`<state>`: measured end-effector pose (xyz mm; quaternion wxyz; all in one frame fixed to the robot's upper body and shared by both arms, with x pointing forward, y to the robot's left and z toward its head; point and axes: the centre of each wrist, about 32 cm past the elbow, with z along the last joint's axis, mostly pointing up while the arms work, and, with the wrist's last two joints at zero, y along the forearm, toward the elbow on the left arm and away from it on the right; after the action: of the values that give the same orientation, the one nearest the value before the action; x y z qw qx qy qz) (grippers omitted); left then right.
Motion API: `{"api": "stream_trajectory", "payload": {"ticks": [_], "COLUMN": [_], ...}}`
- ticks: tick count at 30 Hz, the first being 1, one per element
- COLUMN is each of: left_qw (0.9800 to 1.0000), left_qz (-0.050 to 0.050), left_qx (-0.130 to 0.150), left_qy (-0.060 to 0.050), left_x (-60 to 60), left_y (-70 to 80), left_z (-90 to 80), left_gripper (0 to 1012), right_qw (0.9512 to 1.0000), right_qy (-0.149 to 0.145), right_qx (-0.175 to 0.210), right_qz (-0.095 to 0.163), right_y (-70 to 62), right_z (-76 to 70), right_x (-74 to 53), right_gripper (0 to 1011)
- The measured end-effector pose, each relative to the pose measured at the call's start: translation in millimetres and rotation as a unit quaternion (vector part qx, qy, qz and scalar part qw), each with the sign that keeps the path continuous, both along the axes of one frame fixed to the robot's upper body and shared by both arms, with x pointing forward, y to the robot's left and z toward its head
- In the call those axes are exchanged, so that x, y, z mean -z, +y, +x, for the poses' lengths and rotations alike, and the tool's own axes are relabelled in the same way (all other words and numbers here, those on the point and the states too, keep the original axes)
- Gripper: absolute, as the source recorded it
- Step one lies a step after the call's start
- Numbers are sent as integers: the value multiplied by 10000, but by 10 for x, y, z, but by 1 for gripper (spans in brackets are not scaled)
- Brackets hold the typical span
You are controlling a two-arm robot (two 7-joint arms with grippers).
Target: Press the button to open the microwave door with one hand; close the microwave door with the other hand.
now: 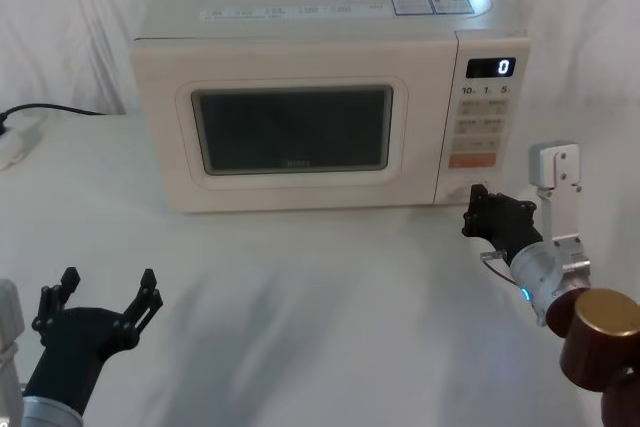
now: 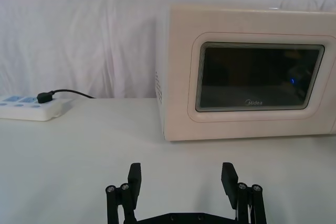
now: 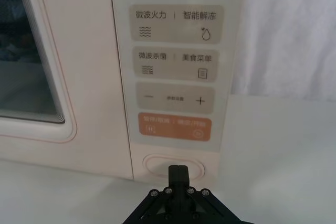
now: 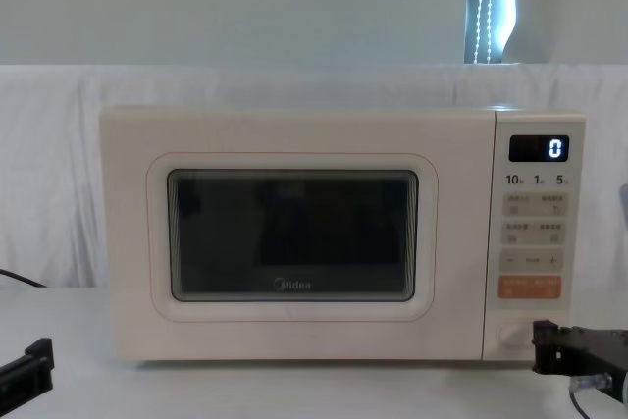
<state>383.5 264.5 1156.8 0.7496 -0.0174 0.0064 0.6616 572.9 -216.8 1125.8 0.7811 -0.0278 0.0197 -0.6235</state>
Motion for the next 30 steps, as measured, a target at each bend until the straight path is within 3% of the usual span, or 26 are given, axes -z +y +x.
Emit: {"api": "stream_trajectory", "payload": {"ticks": [6,30], "left_qw": [10000,10000], "left_qz": [0,0], "left_qx": [0,0], "left_qy": [0,0], "left_x": [0,0], "left_y": [0,0], "left_z": [0,0], "left_gripper": [1001,1001], "right_qw": [10000,9999], "right_qy": [39,73], "right_qx": [11,101], "right_qz": [-51,-99], "right_y": [22,36], "right_z": [87,183], "right_x": [11,30], "right_gripper": [0,0]}}
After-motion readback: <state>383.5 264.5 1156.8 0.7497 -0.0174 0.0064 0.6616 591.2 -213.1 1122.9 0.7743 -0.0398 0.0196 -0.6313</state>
